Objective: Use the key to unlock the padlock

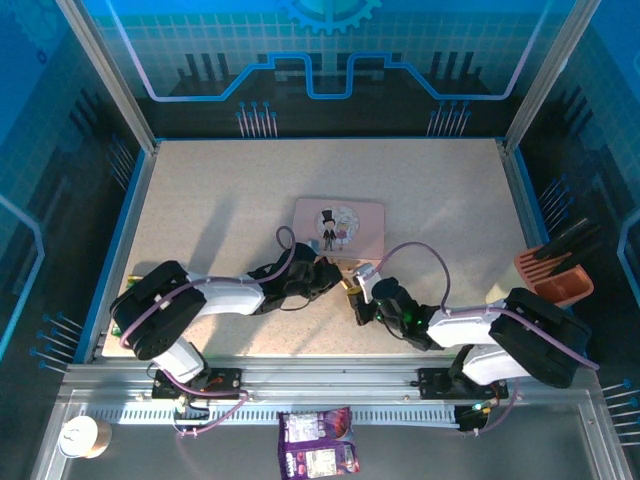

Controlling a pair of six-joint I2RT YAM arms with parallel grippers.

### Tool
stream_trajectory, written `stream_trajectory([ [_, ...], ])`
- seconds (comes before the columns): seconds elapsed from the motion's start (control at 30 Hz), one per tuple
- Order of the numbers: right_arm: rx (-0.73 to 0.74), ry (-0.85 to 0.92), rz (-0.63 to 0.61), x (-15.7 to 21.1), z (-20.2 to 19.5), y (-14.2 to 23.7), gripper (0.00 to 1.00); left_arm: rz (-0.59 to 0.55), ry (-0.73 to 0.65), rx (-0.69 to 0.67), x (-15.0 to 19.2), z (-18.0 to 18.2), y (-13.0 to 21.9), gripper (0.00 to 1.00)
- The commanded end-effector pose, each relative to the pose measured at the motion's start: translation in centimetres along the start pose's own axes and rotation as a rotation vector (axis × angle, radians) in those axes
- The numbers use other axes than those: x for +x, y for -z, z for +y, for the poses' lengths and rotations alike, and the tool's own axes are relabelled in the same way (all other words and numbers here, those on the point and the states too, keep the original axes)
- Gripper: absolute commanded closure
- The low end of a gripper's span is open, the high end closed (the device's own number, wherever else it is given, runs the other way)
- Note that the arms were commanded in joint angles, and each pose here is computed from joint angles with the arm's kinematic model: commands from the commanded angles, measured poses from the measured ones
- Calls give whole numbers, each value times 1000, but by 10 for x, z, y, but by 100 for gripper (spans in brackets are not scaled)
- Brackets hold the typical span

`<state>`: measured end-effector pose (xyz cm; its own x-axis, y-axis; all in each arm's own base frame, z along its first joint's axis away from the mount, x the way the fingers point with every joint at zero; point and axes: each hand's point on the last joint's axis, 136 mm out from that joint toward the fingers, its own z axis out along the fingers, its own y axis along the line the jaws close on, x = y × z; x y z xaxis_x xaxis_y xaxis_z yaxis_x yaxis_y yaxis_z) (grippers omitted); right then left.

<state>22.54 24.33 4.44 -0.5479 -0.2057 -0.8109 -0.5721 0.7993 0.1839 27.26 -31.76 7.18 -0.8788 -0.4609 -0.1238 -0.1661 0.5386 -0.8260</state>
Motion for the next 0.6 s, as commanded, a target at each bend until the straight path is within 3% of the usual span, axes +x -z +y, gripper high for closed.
stream_trajectory([
  [0.0,-44,-175,-47,-21,-6,1,100,45,-17,104,5,-30,-2,100],
  [0.2,-72,-219,-11,-16,-5,0,100,35,-50,40,2,-27,1,93],
  [0.4,-91,-322,-3,-12,-6,-1,100,-6,-49,-38,-9,-9,12,64],
  [0.57,-92,-381,25,-6,-7,-2,100,-29,-53,-85,-15,0,20,49],
])
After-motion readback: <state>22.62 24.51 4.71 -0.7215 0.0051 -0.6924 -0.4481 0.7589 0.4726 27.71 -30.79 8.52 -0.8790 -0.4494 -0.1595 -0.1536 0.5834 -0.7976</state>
